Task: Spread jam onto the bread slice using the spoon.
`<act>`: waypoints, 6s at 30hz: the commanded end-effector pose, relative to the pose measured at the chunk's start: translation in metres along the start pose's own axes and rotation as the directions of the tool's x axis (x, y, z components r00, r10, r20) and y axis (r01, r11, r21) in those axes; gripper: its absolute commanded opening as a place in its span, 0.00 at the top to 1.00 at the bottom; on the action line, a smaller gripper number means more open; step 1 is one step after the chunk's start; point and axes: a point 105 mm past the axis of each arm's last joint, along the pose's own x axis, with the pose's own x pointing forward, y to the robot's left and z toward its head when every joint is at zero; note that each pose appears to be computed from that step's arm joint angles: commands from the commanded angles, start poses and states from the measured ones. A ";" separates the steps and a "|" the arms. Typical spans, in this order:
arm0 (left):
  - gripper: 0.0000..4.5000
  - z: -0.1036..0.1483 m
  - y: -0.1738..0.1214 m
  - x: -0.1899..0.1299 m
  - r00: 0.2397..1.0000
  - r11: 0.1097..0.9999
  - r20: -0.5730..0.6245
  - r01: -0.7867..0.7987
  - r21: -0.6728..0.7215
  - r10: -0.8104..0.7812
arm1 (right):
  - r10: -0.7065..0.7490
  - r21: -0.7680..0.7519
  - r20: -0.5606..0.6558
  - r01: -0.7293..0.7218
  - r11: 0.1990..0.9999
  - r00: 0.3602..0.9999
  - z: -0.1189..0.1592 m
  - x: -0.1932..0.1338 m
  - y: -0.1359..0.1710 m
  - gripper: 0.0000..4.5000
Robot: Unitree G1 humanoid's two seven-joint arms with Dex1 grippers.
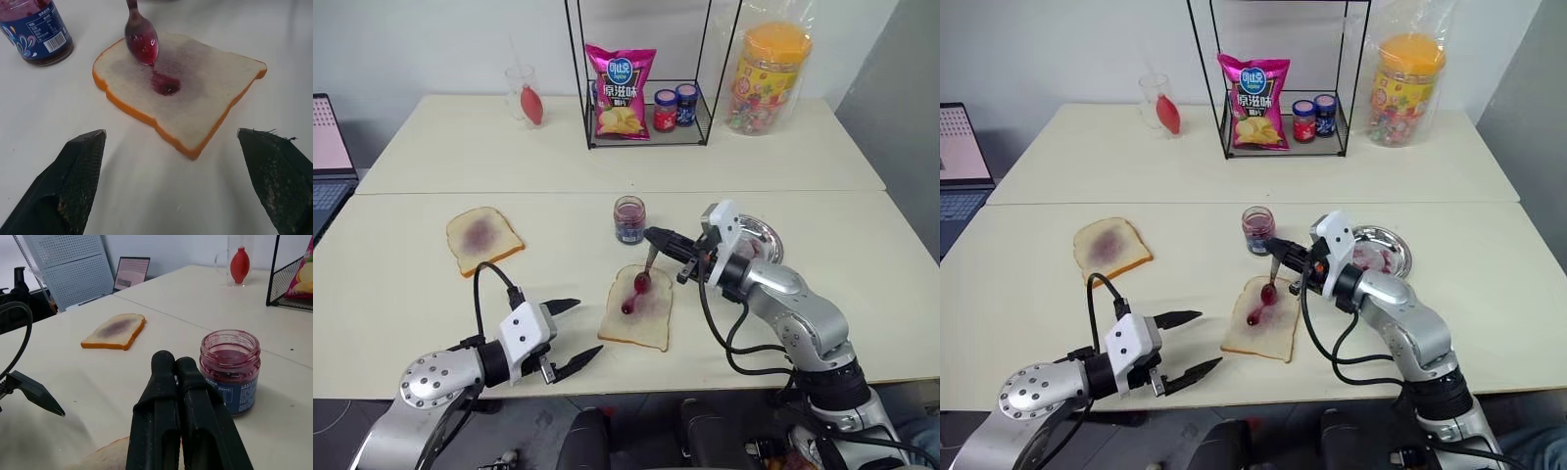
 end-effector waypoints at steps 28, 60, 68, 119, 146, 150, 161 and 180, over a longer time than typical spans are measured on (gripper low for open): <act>0.00 0.005 -0.001 0.001 0.999 0.999 0.038 -0.039 0.007 0.039 | -0.104 0.538 -0.087 0.135 0.832 0.991 -0.050 -0.002 -0.023 0.99; 0.00 0.006 0.001 0.003 0.998 0.999 0.043 -0.035 0.013 0.035 | -0.086 0.583 -0.118 0.139 0.800 0.989 -0.048 -0.008 -0.023 0.99; 0.00 0.007 0.000 0.005 0.999 0.999 0.047 -0.029 0.018 0.028 | -0.208 0.560 -0.149 0.256 0.788 0.967 -0.050 -0.021 -0.055 0.99; 0.00 0.128 -0.001 0.104 0.931 0.957 0.244 0.237 0.168 -0.273 | -0.806 0.538 0.095 0.651 0.535 0.584 -0.004 -0.167 -0.177 0.99; 0.00 0.138 -0.008 0.122 0.920 0.948 0.252 0.258 0.188 -0.300 | -0.744 0.417 0.034 0.667 0.617 0.667 -0.016 -0.166 -0.161 0.17; 0.00 0.138 -0.007 0.123 0.921 0.949 0.254 0.252 0.190 -0.296 | -0.715 0.396 0.025 0.650 0.649 0.699 -0.017 -0.160 -0.156 0.17; 0.00 0.138 -0.005 0.123 0.922 0.951 0.258 0.241 0.196 -0.287 | -0.719 0.263 0.025 0.689 0.675 0.695 -0.015 -0.158 -0.158 0.17; 0.00 0.130 0.026 0.094 0.959 0.970 0.222 0.132 0.205 -0.177 | -0.682 -0.008 0.101 0.687 0.727 0.724 0.022 -0.170 -0.151 0.17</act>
